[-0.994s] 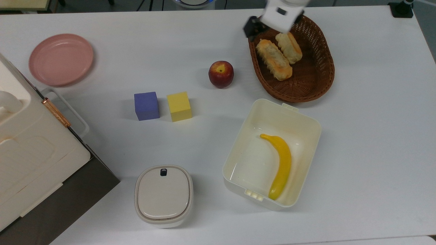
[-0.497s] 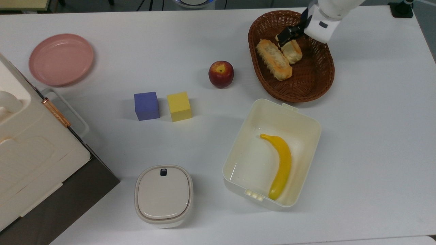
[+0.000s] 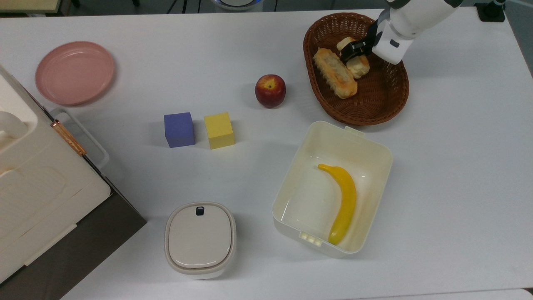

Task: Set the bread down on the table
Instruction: 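Lift the bread roll out of the basket and carry it past the apple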

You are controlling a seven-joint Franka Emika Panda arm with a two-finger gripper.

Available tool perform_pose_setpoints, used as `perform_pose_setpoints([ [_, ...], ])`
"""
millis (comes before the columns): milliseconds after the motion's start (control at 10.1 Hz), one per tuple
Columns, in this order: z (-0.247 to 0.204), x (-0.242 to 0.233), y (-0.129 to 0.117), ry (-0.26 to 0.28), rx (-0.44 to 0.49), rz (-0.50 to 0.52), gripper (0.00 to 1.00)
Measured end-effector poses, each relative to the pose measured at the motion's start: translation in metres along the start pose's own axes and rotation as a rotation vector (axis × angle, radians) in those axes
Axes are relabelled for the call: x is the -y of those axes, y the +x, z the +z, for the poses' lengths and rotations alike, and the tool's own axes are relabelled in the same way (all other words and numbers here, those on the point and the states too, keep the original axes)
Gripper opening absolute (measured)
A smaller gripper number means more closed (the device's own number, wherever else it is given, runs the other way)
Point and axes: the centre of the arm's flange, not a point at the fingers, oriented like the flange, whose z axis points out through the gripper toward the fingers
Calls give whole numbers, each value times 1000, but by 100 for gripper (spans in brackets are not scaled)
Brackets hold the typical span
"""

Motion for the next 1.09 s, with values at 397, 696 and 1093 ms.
perform_pose_setpoints([
  [397, -59, -27, -20, 31, -55, 34, 33],
  [696, -99, -120, -28, 82, -99, 135, 33],
  [1093, -82, -274, -30, 93, -91, 192, 34],
])
